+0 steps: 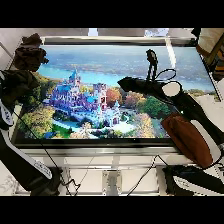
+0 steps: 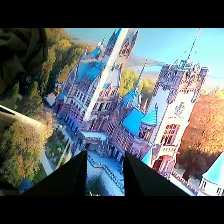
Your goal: Fold the shirts.
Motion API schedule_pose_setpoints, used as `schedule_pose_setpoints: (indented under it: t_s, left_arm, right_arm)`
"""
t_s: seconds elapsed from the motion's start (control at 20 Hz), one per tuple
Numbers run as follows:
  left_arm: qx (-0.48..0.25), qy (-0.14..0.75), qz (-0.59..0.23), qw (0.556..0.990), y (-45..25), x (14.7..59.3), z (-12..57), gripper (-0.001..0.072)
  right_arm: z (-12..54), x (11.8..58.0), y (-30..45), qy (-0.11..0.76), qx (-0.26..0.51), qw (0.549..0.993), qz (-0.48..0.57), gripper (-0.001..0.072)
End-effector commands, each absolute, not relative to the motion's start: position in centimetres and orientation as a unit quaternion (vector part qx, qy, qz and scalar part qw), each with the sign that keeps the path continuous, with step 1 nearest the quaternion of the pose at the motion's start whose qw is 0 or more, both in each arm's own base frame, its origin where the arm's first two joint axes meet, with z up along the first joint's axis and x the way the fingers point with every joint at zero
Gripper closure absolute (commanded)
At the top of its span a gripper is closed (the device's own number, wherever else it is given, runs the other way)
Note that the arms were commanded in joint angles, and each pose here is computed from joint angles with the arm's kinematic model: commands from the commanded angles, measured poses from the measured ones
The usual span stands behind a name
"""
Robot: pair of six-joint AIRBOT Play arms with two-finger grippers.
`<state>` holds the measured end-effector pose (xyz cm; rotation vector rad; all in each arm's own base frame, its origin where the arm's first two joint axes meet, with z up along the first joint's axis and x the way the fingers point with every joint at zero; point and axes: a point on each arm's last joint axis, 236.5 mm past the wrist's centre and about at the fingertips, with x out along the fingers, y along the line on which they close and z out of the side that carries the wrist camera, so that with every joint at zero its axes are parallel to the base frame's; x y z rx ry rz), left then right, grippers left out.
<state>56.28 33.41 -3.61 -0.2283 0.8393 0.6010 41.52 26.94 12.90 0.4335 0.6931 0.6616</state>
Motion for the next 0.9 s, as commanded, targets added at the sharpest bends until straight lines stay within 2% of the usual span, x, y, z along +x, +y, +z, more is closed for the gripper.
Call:
schedule_pose_setpoints:
  t_s: [0.0, 0.05, 0.2, 0.3, 0.4, 0.6, 0.75, 0.85]
  left_arm:
    - [-0.199, 0.366, 0.220, 0.882, 29.7, 59.5, -3.9, 0.0695]
    - [-0.238, 0.356, 0.169, 0.888, 26.9, 60.8, -3.1, 0.0695]
    - [-0.362, 0.273, -0.083, 0.887, 14.3, 64.8, 5.0, 0.0696]
    - [-0.418, 0.211, -0.231, 0.853, 6.4, 64.8, 12.3, 0.0696]
    - [-0.428, 0.218, -0.337, 0.810, -1.2, 62.7, 16.2, 0.0696]
    - [-0.409, 0.276, -0.480, 0.726, -17.4, 57.1, 20.8, 0.0697]
    - [-0.455, 0.210, -0.530, 0.684, -26.5, 54.8, 28.9, 0.0698]
    - [-0.453, 0.171, -0.568, 0.665, -29.8, 52.1, 34.2, 0.0698]
  right_arm:
    - [13.4, 42.4, 26.5, 0.314, 0.213, 0.874, 0.304, 0.0449]
    - [13.6, 42.6, 26.4, 0.309, 0.213, 0.877, 0.300, 0.0449]
    - [13.6, 43.4, 25.6, 0.294, 0.193, 0.890, 0.289, 0.0449]
    - [13.4, 43.9, 24.9, 0.284, 0.164, 0.902, 0.280, 0.0450]
    - [13.5, 44.6, 23.9, 0.274, 0.153, 0.911, 0.268, 0.0450]
    - [14.0, 45.5, 20.8, 0.272, 0.160, 0.917, 0.244, 0.0450]
    - [15.1, 43.9, 18.8, 0.284, 0.140, 0.915, 0.249, 0.0450]
    - [15.8, 42.2, 17.4, 0.295, 0.105, 0.916, 0.252, 0.0462]
